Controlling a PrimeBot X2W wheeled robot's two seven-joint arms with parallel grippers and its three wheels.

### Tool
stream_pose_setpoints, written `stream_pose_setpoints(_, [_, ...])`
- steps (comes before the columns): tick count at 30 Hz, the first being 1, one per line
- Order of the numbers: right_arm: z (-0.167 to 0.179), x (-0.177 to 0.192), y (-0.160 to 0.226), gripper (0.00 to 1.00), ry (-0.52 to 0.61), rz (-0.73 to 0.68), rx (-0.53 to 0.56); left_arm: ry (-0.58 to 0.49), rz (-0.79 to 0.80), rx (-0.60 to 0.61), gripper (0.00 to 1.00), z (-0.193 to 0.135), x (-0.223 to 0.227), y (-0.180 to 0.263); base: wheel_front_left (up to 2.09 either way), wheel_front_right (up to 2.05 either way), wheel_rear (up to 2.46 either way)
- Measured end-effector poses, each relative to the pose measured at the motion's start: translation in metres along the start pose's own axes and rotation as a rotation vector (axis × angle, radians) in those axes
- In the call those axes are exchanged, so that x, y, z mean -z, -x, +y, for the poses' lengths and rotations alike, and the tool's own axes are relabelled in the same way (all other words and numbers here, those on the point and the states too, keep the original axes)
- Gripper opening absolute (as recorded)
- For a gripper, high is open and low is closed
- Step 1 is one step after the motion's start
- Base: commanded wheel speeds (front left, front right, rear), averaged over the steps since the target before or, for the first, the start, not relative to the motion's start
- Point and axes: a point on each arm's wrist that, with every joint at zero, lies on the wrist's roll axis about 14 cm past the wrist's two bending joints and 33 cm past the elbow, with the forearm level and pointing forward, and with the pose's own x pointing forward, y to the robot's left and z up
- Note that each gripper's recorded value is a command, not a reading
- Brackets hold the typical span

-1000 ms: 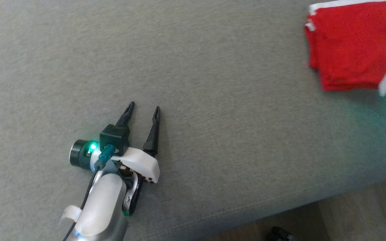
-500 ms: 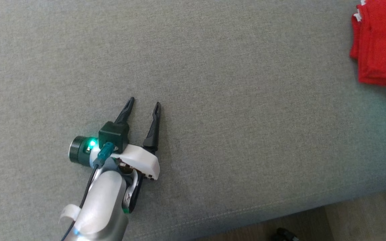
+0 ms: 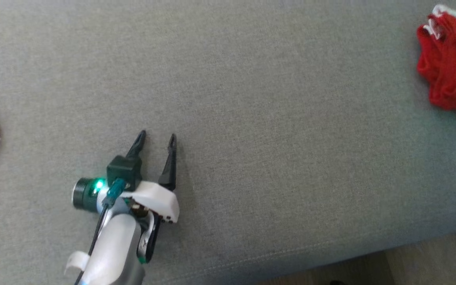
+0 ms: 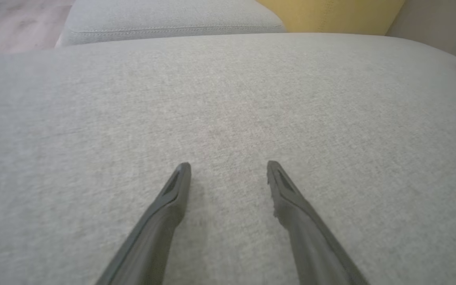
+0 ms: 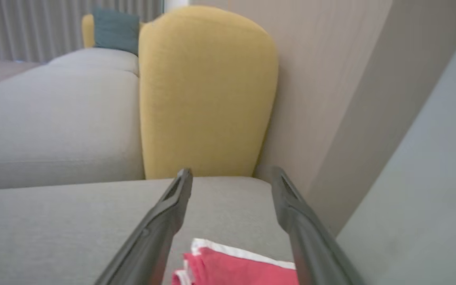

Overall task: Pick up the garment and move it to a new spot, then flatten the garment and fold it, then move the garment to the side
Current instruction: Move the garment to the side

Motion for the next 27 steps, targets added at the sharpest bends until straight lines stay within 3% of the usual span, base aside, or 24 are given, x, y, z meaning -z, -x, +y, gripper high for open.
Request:
stream_pose_setpoints(16, [0.140,0.003,0.055,1.00,-0.200,-0.052,-0.299,0.018,-0.049,-0.219,1.00,0.050,-0.020,0.053,0.00,0.00,0.00])
stream_pose_setpoints(23, [0.184,0.025,0.094,1.00,-0.257,0.011,-0.400,0.037,-0.064,-0.338,1.00,0.077,-0.022,0.084,0.00,0.00,0.00])
stream_pose_setpoints(27, [0.193,0.036,0.110,1.00,-0.278,0.041,-0.423,0.039,-0.081,-0.380,1.00,0.086,-0.027,0.097,0.00,0.00,0.00])
